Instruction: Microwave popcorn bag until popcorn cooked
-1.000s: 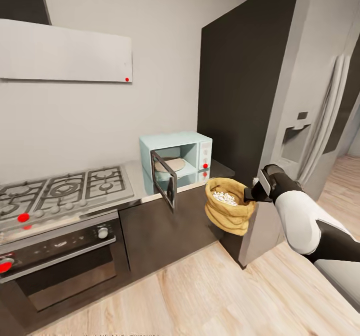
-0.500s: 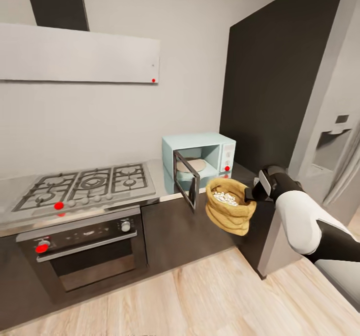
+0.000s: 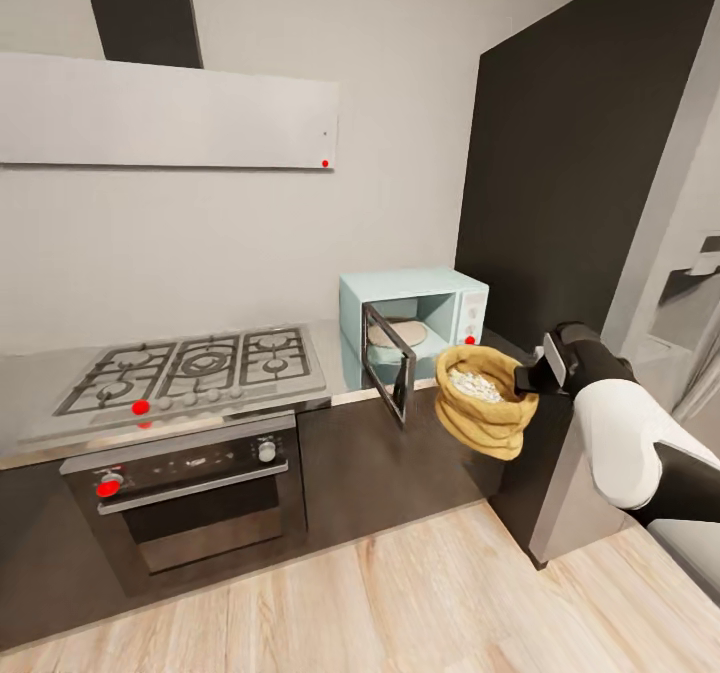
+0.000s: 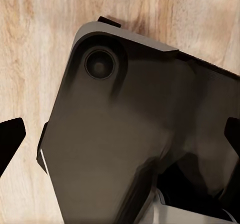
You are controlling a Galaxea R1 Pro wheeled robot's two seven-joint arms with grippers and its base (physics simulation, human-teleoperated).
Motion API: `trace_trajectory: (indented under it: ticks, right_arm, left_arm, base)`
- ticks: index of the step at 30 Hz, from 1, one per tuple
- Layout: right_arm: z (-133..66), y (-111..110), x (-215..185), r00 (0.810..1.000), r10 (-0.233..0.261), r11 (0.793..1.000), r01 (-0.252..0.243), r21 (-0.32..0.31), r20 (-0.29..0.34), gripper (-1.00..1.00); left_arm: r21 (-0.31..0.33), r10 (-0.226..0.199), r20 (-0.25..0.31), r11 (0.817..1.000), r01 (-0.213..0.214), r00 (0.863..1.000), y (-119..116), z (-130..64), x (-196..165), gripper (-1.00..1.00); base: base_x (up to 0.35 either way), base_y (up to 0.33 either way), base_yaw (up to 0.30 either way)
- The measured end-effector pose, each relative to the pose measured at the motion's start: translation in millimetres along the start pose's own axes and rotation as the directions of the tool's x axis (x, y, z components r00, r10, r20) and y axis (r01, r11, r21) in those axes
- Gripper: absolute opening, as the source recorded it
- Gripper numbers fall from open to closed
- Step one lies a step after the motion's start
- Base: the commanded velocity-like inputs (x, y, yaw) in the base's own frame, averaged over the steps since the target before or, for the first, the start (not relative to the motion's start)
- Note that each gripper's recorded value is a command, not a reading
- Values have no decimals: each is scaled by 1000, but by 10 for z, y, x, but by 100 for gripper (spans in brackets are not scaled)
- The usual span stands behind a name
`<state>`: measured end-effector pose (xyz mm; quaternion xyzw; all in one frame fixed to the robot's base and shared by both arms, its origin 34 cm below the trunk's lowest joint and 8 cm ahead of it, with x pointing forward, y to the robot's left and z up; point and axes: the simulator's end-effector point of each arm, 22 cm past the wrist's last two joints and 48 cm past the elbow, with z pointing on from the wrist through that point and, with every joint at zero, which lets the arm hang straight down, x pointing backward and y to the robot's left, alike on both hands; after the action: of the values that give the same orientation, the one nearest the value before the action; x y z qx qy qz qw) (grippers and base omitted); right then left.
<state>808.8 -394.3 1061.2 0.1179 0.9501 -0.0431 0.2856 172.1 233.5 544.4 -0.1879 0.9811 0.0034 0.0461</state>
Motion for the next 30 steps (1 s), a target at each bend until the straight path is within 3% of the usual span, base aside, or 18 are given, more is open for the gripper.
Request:
trace_trajectory:
  ticks: [15,22,30]
  right_arm:
    - [-10,-27,-6,1000,3,1000,-3,2,2,-100]
    - [-4,-36,-7,1000,3,1000,-3,7,2,-100]
    - [-5,-38,-9,1000,3,1000,-3,8,2,-100]
  left_arm:
    - [-1,3,-5,1000,-3,1000,17,-1,25,100]
    - [-1,1,-2,1000,-1,1000,12,0,9,100]
    - [-1,3,-6,1000,-3,1000,15,0,24,100]
  base:
    - [278,0,0]
    - [34,-24,0]
    - [0,-264,0]
